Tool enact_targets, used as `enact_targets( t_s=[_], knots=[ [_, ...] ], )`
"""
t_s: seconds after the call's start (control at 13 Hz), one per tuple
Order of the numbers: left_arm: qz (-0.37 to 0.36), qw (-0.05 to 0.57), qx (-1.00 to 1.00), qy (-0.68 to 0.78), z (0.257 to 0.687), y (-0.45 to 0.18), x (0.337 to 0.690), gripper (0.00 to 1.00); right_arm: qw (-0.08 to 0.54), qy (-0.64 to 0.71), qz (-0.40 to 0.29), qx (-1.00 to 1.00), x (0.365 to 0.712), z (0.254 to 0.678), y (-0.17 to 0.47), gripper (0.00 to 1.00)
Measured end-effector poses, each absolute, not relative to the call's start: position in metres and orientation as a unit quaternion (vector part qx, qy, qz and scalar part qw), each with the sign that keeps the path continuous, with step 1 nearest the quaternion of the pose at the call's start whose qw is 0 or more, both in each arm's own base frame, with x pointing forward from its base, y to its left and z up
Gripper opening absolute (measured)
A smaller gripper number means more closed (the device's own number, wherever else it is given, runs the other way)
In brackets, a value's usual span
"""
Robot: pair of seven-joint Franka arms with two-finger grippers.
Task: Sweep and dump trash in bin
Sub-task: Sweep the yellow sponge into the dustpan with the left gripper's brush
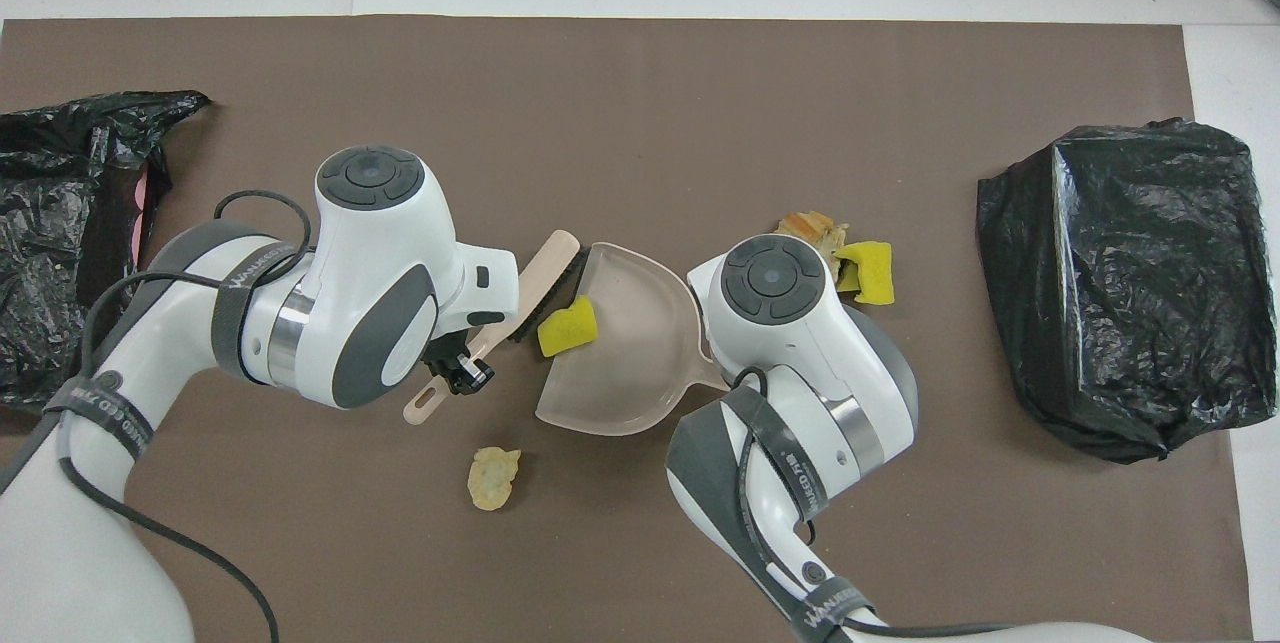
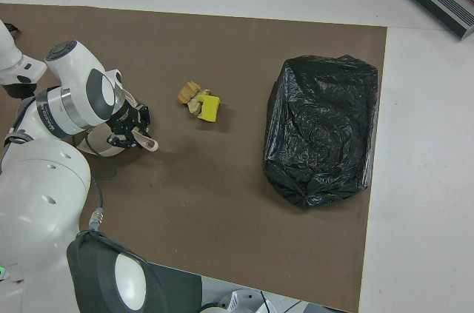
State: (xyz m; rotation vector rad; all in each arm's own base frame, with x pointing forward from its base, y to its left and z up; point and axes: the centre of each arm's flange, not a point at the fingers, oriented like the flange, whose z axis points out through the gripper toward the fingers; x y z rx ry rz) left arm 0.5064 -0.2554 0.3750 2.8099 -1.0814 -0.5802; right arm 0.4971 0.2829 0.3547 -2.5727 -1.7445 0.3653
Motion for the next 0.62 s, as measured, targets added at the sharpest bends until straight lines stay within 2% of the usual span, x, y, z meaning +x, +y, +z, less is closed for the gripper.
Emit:
enact_targets(
  t_s=[0.39, 0.62],
  knots=[
    [-0.184, 0.044, 0.936, -0.297, 0.439, -0.252, 0.483, 0.27, 0.006, -0.557, 0.117, -0.822, 0.497, 0.355, 0.283, 0.33],
    [-0.184, -0.010, 0.952, -0.245, 0.458, -0.211, 0.485, 0.27, 0.006, -0.567, 0.112, -0.816, 0.498, 0.355, 0.283, 0.33]
  ],
)
